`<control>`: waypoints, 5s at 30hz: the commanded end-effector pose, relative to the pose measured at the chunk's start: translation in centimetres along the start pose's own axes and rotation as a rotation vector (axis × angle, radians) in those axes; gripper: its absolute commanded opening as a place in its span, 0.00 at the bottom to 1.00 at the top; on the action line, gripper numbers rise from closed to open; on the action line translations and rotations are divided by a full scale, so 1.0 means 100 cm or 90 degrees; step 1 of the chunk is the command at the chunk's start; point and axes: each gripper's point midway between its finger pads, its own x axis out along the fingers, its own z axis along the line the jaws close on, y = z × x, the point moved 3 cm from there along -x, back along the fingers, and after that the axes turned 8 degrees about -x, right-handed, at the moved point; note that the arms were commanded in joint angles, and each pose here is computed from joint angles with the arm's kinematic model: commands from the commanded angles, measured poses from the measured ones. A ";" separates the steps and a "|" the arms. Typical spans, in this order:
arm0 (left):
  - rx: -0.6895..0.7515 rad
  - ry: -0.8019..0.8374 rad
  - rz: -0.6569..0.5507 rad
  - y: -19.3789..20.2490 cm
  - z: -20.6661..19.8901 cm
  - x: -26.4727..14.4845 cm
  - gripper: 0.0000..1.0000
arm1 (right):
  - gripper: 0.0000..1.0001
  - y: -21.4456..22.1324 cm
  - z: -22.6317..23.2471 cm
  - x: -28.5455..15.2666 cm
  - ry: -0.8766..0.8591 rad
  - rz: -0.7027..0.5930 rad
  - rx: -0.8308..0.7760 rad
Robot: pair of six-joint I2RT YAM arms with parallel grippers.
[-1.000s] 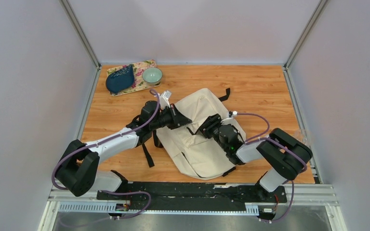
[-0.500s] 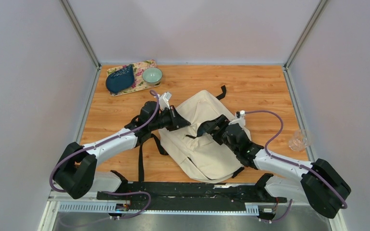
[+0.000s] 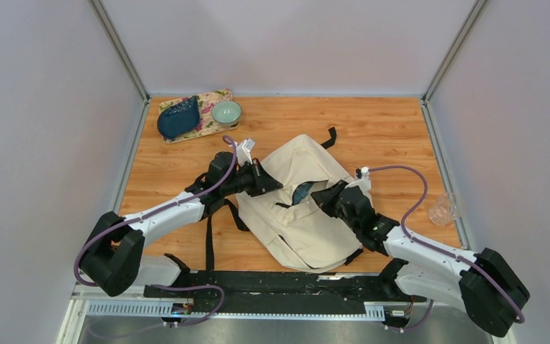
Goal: Pack the student bag
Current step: Place the personal item in the student bag, then adjust the student bag at the center of the board.
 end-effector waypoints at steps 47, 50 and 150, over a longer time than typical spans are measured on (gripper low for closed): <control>0.190 -0.064 -0.009 0.006 -0.010 -0.031 0.59 | 0.32 -0.054 0.083 -0.015 -0.075 -0.011 -0.235; 0.185 -0.084 -0.027 0.012 0.003 -0.045 0.62 | 0.25 -0.040 0.065 -0.004 -0.008 0.049 -0.261; -0.081 0.100 0.056 0.097 0.043 -0.040 0.77 | 0.13 0.021 -0.013 0.027 0.105 0.182 -0.377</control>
